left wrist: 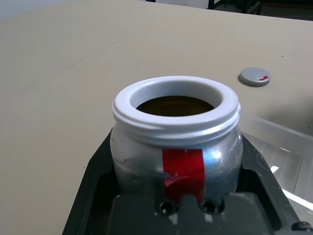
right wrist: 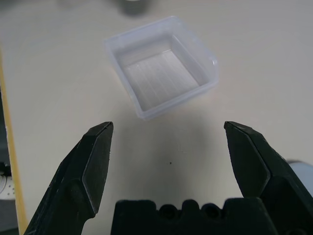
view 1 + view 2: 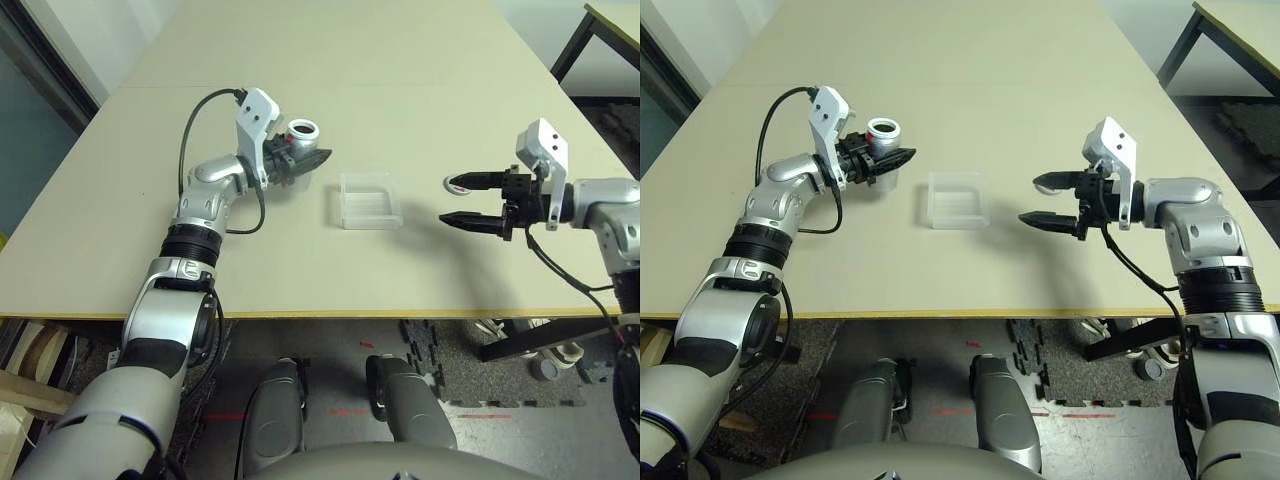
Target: Pour the medicine from the bottle into the box.
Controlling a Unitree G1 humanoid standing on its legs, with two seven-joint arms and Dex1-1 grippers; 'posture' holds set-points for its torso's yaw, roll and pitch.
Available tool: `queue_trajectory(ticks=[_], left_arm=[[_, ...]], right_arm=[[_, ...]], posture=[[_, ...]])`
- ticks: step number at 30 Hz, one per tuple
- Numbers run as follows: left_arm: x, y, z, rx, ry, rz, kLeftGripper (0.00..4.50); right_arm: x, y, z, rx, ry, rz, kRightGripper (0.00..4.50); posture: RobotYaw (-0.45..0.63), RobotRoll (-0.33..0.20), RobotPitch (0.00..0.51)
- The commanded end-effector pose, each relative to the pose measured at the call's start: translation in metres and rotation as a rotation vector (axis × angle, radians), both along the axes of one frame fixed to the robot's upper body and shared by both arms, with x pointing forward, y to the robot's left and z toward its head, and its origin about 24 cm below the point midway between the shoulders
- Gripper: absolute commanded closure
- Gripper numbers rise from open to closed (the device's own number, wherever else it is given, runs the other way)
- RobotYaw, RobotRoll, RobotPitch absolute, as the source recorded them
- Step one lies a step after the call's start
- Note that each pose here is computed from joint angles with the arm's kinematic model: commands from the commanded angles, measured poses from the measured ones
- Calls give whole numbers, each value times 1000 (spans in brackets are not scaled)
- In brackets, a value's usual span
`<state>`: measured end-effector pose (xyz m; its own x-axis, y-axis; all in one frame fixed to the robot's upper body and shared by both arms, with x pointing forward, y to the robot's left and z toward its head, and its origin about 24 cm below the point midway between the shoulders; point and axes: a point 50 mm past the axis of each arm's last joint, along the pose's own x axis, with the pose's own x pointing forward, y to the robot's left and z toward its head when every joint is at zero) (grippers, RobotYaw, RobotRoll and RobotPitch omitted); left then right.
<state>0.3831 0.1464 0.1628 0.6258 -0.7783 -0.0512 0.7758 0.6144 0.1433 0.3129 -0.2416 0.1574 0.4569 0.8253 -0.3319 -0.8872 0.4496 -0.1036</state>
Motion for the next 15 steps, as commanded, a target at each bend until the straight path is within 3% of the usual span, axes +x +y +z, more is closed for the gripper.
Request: queue_trajectory(ticks=[1,5,8,15], left_arm=[[3,-1,8,42,-26,-4,1836],[5,-7,10,121,-53,-12,1836],[6,-17,11,314,-176,-35,1836],[9,-49,24,824,-700,-32,1836]], right_arm=[[-1,0,3,23,-17,-16,0],[-1,1,2,18,-19,-20,0],[0,1,1,13,-18,-24,0],[1,1,-2,7,-11,-37,0]], posture=[[-134,0,111],[-133,0,112],[-132,0,113],[-127,0,114]])
